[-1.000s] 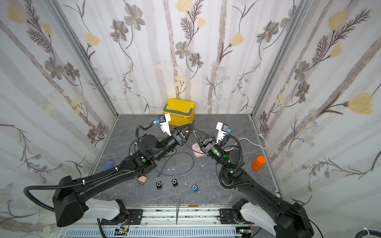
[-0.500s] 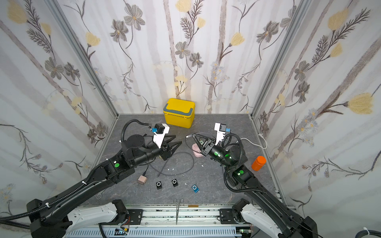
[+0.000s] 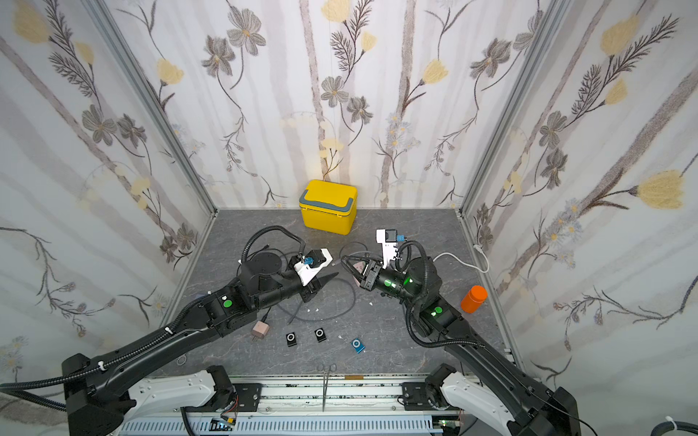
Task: Charge mp3
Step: Pick up the charging cable from the center of the board.
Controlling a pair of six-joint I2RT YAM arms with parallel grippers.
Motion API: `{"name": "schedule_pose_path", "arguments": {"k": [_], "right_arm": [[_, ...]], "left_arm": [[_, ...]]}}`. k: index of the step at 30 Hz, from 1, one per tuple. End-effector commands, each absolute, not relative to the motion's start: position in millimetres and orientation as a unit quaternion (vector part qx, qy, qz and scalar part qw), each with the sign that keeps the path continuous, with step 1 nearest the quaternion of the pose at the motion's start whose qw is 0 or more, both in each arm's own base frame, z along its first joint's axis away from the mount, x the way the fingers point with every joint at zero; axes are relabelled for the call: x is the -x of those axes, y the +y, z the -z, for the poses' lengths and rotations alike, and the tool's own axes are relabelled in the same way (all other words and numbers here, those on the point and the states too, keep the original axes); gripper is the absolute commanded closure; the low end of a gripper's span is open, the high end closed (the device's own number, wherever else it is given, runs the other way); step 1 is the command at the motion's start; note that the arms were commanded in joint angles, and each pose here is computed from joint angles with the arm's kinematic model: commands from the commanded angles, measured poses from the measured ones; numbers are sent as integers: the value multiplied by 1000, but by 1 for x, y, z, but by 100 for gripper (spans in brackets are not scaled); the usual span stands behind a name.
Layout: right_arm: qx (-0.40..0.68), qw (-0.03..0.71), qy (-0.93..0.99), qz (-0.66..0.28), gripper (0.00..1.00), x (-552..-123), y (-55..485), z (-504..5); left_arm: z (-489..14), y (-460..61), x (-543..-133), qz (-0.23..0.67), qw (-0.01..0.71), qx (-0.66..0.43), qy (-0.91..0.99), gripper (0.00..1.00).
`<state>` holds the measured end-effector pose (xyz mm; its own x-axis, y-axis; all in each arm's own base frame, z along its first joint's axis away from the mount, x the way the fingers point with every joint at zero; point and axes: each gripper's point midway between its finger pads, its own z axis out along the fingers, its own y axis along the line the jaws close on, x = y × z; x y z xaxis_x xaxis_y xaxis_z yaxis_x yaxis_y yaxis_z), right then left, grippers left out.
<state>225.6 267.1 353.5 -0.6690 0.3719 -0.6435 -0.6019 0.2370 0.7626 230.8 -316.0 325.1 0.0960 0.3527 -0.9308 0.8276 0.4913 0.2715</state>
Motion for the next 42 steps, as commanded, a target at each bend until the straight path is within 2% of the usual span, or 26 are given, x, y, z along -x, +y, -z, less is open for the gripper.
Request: {"name": "schedule_pose_path", "arguments": {"k": [1,9,24,30,38,39,42], "right_arm": [[99,396,683,-606,100,-223,269,-352],[100,392,690,-600,100,-224,270,-346],[103,396,679,-609,100,-221,270,-354],[104,396,679,-609,100,-220,269,-354],[111,385,684,-610,100,-216,271,-351],[113,380,687,-610,90,-215,271,-348],[119,374,691,-607,74,-212,271,-345]], "left_arm": [[-349,-317,-232,200,618,-458,607,57],[-349,-318,-227,202,616,-467,601,75],[-336,-323,-227,196,596,-485,609,74],[-334,-323,-230,189,596,-481,614,79],[-330,-322,-233,176,593,-484,619,98],[-330,-321,-233,174,592,-486,619,99],[-330,-320,-229,173,588,-496,614,100]]}}
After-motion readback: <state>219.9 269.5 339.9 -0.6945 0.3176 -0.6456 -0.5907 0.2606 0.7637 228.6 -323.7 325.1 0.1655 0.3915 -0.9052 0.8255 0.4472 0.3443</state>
